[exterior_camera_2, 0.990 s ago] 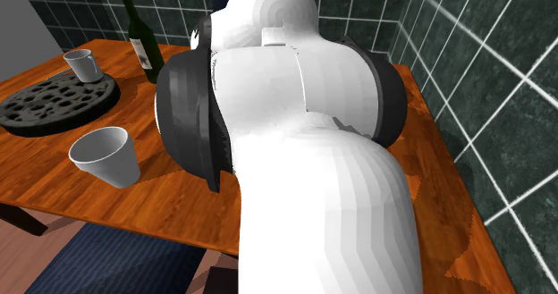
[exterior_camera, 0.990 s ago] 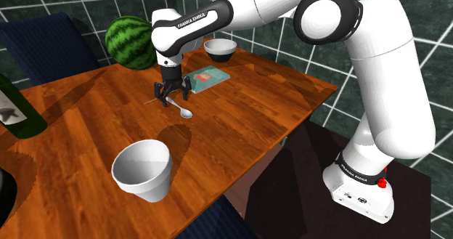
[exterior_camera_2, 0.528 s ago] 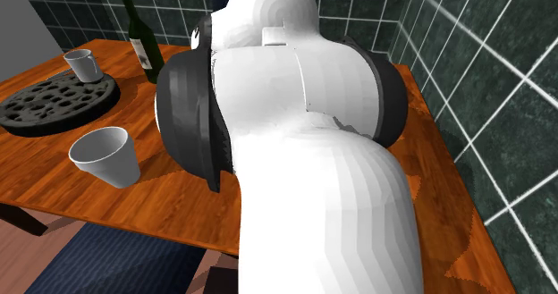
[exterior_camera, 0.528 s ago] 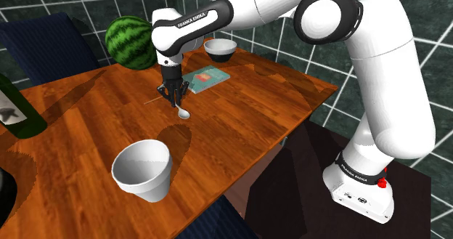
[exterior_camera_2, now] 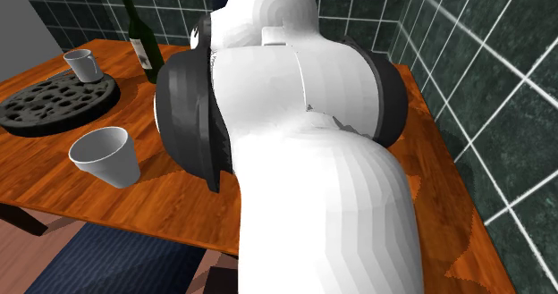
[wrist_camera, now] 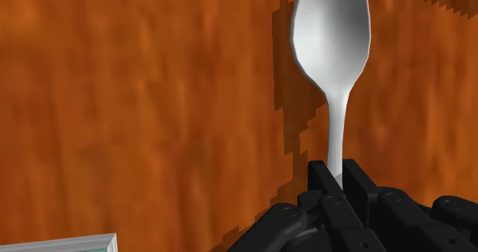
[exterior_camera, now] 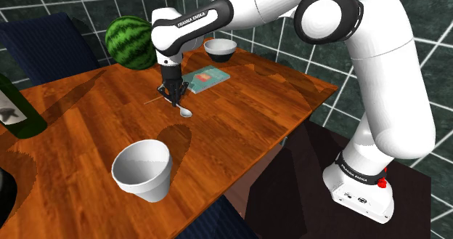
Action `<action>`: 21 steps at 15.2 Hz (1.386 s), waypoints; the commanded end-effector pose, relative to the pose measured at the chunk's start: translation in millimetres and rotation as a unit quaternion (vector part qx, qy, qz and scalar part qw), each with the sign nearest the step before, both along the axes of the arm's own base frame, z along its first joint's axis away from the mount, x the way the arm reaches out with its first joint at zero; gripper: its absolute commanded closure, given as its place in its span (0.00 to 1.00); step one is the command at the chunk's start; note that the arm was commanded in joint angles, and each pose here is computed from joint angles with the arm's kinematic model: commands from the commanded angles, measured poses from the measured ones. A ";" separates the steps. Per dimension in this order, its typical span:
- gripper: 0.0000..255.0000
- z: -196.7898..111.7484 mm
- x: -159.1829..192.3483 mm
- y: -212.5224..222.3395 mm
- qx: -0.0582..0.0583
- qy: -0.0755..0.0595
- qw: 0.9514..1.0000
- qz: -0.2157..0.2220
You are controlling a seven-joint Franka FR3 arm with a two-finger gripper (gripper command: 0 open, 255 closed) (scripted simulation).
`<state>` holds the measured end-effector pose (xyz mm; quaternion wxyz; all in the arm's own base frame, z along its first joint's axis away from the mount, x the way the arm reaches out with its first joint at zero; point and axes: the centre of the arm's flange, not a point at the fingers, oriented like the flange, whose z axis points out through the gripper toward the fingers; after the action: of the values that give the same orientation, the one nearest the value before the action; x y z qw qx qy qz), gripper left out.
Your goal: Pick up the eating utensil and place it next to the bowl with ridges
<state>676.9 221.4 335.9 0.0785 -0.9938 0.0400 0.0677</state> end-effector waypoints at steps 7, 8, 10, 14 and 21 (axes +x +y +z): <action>1.00 39.0 0.0 0.2 0.000 0.000 1.000 0.000; 1.00 44.3 0.0 0.2 0.000 0.000 1.000 0.000; 1.00 54.8 0.0 0.2 0.000 0.000 1.000 0.000; 1.00 76.0 0.0 0.2 0.000 0.000 1.000 0.000; 1.00 112.9 0.0 0.2 0.000 0.000 1.000 0.000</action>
<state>676.7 222.0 443.1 0.0784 -0.9938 0.0401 0.0679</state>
